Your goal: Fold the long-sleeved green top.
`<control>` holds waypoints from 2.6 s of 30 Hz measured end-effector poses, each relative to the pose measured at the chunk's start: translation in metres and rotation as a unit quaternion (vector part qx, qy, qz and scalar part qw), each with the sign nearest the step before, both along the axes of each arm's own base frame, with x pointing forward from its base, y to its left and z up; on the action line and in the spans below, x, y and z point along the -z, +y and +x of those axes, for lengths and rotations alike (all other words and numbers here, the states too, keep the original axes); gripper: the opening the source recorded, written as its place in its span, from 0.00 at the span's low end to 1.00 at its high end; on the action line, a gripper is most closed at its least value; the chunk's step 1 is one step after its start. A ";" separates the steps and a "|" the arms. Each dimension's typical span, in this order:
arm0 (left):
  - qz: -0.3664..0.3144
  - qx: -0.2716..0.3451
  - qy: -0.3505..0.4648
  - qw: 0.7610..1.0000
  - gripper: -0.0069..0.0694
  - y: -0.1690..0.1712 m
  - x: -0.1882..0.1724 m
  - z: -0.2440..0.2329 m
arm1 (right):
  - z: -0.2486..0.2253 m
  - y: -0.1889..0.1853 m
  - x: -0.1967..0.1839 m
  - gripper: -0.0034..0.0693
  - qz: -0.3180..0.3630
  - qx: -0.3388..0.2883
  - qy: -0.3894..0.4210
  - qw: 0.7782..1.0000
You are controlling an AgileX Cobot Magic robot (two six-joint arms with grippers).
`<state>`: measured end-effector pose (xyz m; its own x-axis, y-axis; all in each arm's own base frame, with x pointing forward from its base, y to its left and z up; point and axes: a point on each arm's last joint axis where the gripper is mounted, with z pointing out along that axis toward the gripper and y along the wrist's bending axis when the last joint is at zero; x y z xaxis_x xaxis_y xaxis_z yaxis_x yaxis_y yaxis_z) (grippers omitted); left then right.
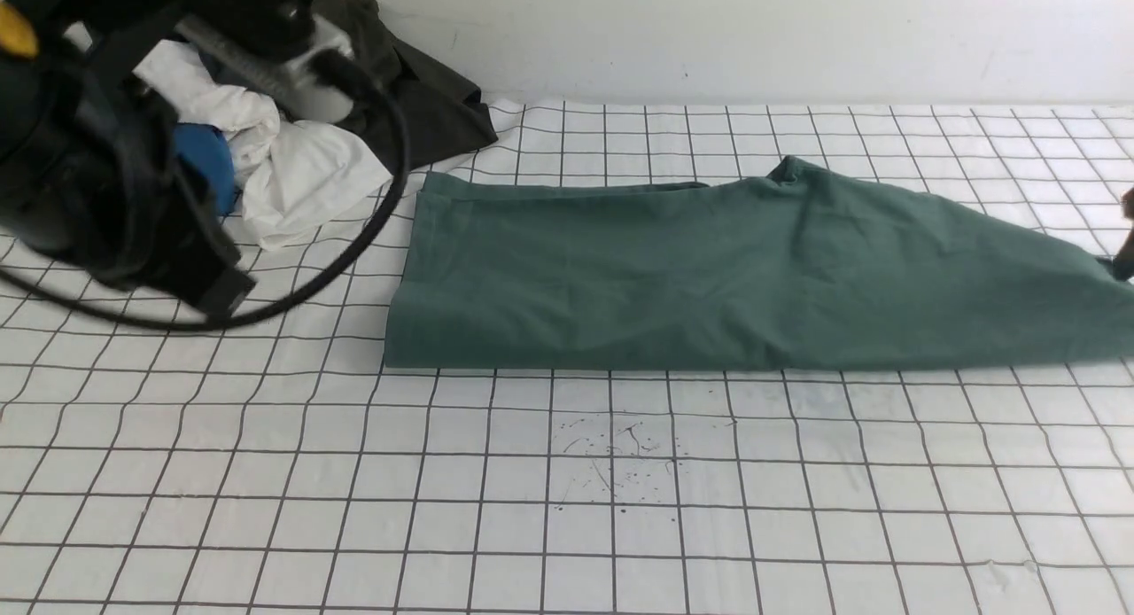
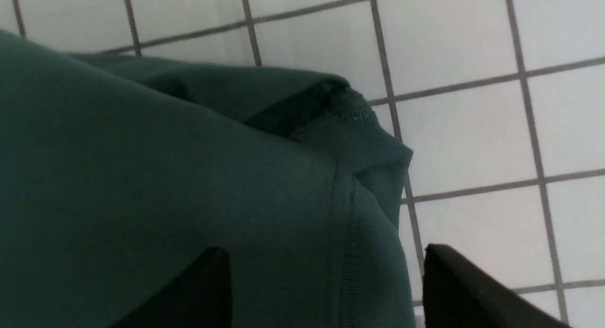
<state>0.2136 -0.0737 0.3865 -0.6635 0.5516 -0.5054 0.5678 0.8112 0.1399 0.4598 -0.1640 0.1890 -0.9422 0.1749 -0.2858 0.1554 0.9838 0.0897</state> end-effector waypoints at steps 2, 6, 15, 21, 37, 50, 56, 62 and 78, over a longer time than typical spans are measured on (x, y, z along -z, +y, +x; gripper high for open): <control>0.014 0.007 -0.001 1.000 0.08 0.008 0.007 -0.019 | 0.003 0.004 0.016 0.83 0.007 0.012 0.019 1.000; 0.056 0.015 0.008 0.998 0.08 0.022 0.021 -0.047 | 0.006 0.007 0.036 0.78 0.017 0.028 0.040 0.999; 0.101 0.007 0.003 0.995 0.08 0.041 0.043 -0.080 | 0.007 0.008 0.035 0.19 0.005 0.022 0.039 0.999; 0.101 0.002 0.012 0.995 0.08 0.046 0.056 -0.094 | -0.002 0.003 0.001 0.06 -0.057 0.000 0.040 0.998; 0.020 -0.021 -0.069 0.997 0.08 0.039 0.080 -0.092 | -0.022 0.220 -0.159 0.06 -0.002 -0.170 -0.174 0.970; -0.020 -0.020 -0.113 0.993 0.08 0.033 0.103 -0.084 | -0.041 0.486 -0.031 0.06 0.106 -0.354 -0.238 0.898; -0.026 -0.020 -0.123 0.992 0.08 0.032 0.101 -0.082 | -0.041 0.503 0.002 0.20 0.105 -0.363 -0.228 0.897; -0.029 -0.020 -0.134 0.990 0.08 0.031 0.100 -0.081 | -0.037 0.505 -0.055 0.46 0.092 -0.392 -0.276 0.873; -0.084 -0.060 -0.150 0.983 0.08 0.028 0.095 -0.077 | -0.033 0.454 -0.063 0.13 -0.048 -0.451 -0.109 0.884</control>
<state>0.1370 -0.0454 0.2913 -0.5251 0.3715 -0.7657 0.4204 0.8955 0.1462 0.4272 0.2901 0.2516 -0.6068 -0.6554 -0.4497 -0.7076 0.7032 -0.0700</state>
